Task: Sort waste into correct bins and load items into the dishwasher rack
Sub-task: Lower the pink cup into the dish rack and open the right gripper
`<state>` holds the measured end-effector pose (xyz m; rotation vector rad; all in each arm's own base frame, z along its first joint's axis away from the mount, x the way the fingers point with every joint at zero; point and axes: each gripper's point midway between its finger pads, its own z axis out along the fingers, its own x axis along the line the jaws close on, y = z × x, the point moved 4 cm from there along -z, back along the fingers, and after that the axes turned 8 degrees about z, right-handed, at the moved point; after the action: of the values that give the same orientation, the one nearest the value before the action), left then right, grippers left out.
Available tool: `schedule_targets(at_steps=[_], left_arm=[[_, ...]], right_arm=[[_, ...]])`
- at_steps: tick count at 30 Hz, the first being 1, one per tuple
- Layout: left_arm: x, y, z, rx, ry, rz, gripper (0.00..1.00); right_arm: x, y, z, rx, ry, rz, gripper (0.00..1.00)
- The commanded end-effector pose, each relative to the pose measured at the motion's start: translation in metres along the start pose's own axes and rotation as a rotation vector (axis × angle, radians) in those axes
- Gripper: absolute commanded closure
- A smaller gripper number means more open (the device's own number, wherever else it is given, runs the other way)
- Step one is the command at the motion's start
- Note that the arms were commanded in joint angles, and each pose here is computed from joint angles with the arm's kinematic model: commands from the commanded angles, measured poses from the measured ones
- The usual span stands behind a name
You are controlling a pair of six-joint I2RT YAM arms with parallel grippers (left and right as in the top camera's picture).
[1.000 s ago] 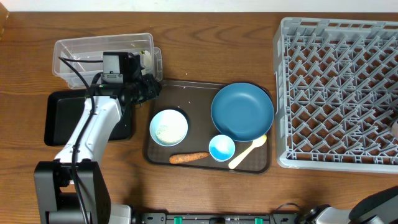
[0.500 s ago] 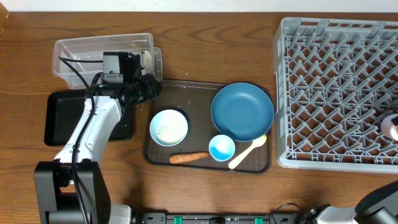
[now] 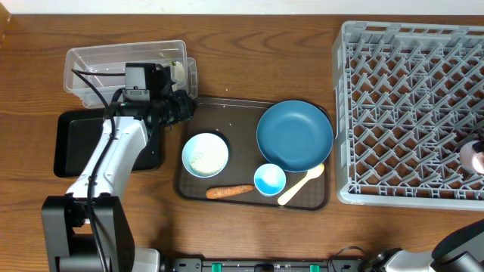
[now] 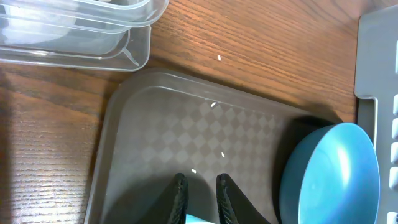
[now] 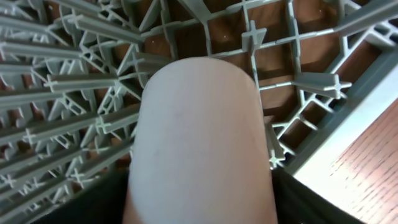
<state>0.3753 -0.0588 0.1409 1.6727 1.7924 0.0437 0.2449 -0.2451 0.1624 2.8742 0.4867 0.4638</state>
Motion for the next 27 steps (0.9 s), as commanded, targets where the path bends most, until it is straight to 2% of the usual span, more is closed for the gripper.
schedule_targets(at_steps=[1,3,6,14,18,19,20,27], left_arm=[[-0.002,0.006,-0.008,-0.028,0.006,0.028,0.81],[-0.002,0.006,-0.008,-0.028,0.006,0.028,0.81],[-0.002,0.006,-0.008,-0.028,0.006,0.028,0.81],[-0.002,0.006,-0.008,-0.028,0.006,0.028,0.81],[-0.002,0.006,-0.008,-0.028,0.007,0.028,0.8],[-0.002,0.006,-0.008,-0.028,0.007,0.028,0.76],[-0.002,0.006,-0.008,-0.028,0.007,0.028,0.75],[-0.005,-0.001,-0.006,0.004,0.005,0.067,0.74]], right_arm=[[0.002,0.005,-0.003,-0.015,0.003,-0.012,0.18],[0.002,0.005,-0.003,-0.015,0.003,-0.012,0.12],[0.002,0.005,-0.003,-0.015,0.003,-0.011,0.09],[0.012,0.001,-0.004,0.012,0.083,-0.038,0.15],[0.043,-0.008,-0.008,0.056,0.289,-0.195,0.17],[0.052,-0.012,-0.01,0.065,0.334,-0.241,0.16],[0.06,-0.016,-0.011,0.074,0.368,-0.278,0.15],[0.118,-0.059,-0.012,0.124,0.498,-0.557,0.02]])
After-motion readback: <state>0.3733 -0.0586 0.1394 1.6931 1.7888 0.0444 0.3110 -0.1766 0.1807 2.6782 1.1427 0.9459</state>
